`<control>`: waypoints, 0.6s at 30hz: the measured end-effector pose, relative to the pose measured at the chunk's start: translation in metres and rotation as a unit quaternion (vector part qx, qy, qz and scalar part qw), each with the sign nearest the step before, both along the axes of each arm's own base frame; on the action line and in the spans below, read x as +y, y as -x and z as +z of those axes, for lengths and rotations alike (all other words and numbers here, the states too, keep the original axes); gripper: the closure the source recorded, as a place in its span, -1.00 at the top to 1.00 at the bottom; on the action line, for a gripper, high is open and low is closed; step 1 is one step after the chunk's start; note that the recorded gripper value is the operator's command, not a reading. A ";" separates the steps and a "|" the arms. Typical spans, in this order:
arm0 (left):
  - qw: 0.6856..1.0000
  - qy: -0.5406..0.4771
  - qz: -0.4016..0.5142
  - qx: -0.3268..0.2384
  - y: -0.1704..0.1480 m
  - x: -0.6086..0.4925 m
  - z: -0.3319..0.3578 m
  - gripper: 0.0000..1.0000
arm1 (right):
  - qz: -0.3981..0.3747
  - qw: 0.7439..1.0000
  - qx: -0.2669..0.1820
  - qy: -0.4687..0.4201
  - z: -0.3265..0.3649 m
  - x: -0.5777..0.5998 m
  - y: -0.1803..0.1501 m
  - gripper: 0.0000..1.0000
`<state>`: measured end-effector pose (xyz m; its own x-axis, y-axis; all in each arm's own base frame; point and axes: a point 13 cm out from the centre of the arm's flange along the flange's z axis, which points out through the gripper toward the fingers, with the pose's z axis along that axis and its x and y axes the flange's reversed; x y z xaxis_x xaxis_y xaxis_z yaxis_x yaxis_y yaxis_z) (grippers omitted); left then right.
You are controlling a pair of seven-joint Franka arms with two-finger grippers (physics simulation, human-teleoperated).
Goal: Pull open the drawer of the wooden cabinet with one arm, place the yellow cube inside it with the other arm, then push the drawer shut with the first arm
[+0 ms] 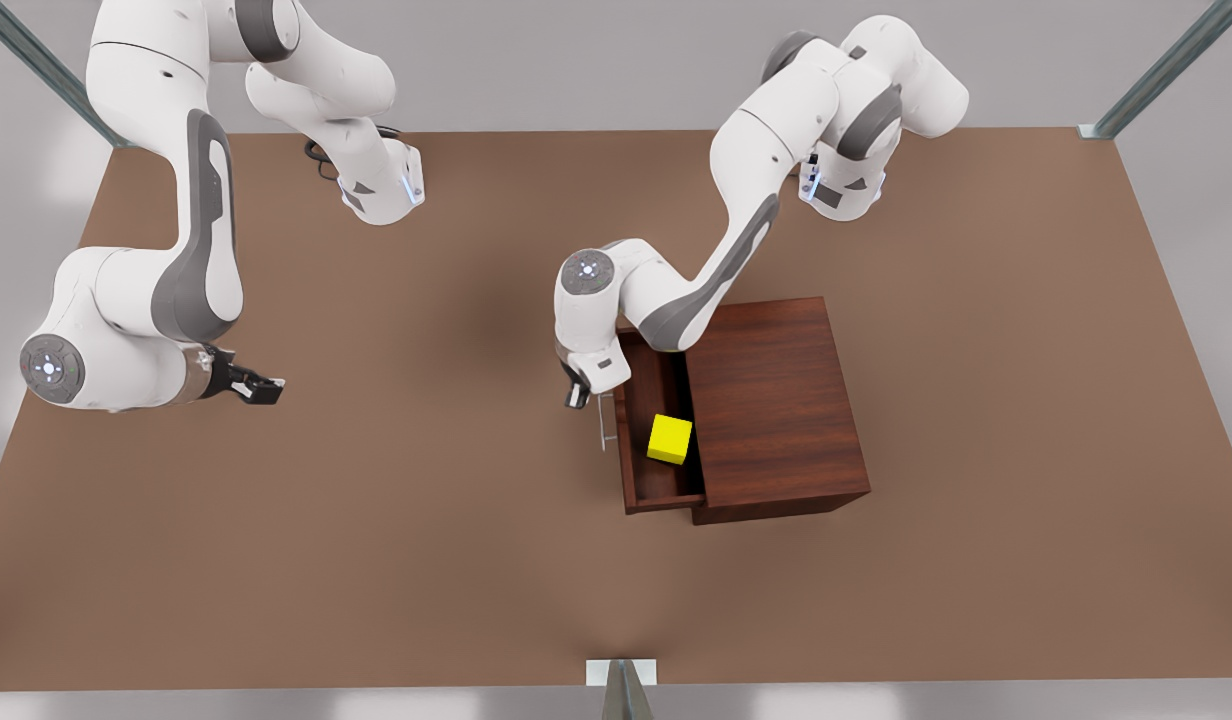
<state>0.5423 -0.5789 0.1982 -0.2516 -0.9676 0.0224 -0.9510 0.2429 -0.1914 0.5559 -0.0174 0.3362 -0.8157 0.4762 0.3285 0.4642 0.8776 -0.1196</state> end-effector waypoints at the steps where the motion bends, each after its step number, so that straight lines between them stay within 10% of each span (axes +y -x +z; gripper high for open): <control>1: 1.000 0.002 0.008 -0.001 0.000 -0.001 -0.001 -1.00 | 0.007 1.000 -0.002 -0.003 0.000 0.000 -0.001 1.00; 18: 0.994 -0.075 0.079 0.031 -0.010 0.062 -0.013 -1.00 | 0.084 0.996 -0.009 -0.026 -0.003 0.000 -0.004 1.00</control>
<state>0.5524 -0.5166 0.1853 -0.0998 -0.9885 -0.1137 -0.9883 0.1117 -0.1036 0.5601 -0.0172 0.3334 -0.8886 0.3145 0.3339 0.3115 0.9481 -0.0640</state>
